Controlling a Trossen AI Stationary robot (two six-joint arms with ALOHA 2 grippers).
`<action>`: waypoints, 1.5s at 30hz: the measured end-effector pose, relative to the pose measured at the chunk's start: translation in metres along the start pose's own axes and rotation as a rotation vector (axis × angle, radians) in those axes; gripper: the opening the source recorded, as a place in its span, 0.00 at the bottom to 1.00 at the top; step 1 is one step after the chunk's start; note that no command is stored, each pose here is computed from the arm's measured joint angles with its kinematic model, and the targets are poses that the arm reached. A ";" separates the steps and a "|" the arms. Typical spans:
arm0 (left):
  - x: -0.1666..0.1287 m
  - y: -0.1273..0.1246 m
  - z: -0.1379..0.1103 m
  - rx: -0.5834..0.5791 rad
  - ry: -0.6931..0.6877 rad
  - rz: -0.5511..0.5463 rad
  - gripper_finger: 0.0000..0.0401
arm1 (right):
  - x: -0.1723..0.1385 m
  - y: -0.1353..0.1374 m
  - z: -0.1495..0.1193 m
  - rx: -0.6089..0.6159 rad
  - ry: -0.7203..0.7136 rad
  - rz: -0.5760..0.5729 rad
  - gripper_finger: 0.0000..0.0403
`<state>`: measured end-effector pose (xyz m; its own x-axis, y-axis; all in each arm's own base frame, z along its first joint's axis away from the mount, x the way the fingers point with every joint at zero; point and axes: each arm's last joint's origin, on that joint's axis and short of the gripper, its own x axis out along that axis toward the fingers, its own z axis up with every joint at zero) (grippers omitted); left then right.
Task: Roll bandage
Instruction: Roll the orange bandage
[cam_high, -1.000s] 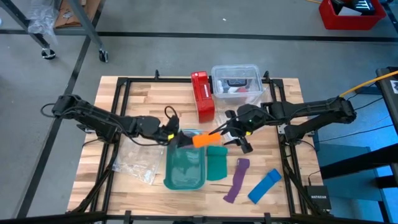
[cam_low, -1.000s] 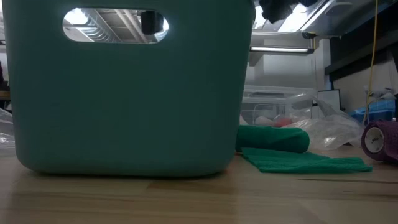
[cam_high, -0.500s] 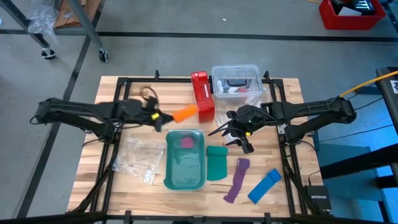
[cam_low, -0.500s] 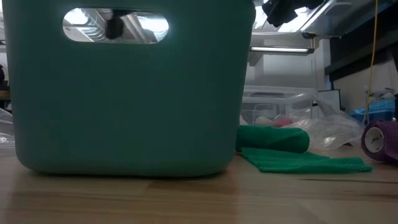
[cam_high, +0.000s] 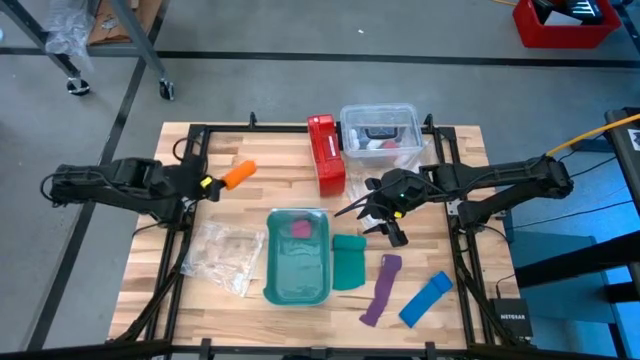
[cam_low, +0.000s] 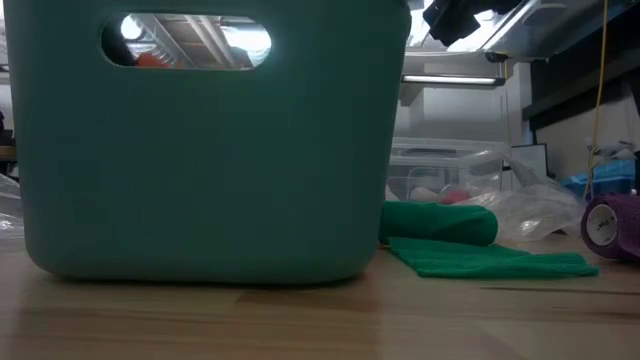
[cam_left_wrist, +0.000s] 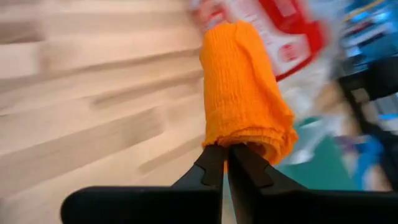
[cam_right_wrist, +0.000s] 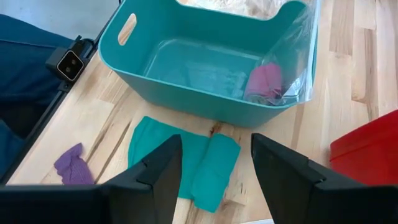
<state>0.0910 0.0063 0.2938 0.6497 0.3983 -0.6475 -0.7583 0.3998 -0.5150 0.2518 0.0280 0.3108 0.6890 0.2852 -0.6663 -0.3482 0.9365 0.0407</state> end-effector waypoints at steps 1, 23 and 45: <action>0.000 0.003 -0.001 -0.003 0.011 0.031 0.00 | 0.000 0.000 0.000 0.000 0.000 0.000 0.48; 0.097 0.033 -0.065 -0.023 0.030 0.116 0.00 | 0.000 0.000 0.001 0.064 -0.015 -0.002 0.48; 0.104 0.038 -0.075 0.004 0.157 0.134 0.07 | 0.000 0.000 0.001 0.097 -0.015 -0.002 0.48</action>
<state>0.1259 0.0011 0.1644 0.5262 0.3150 -0.7899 -0.8371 0.3550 -0.4161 0.2529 0.0281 0.3117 0.6993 0.2859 -0.6552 -0.2842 0.9522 0.1121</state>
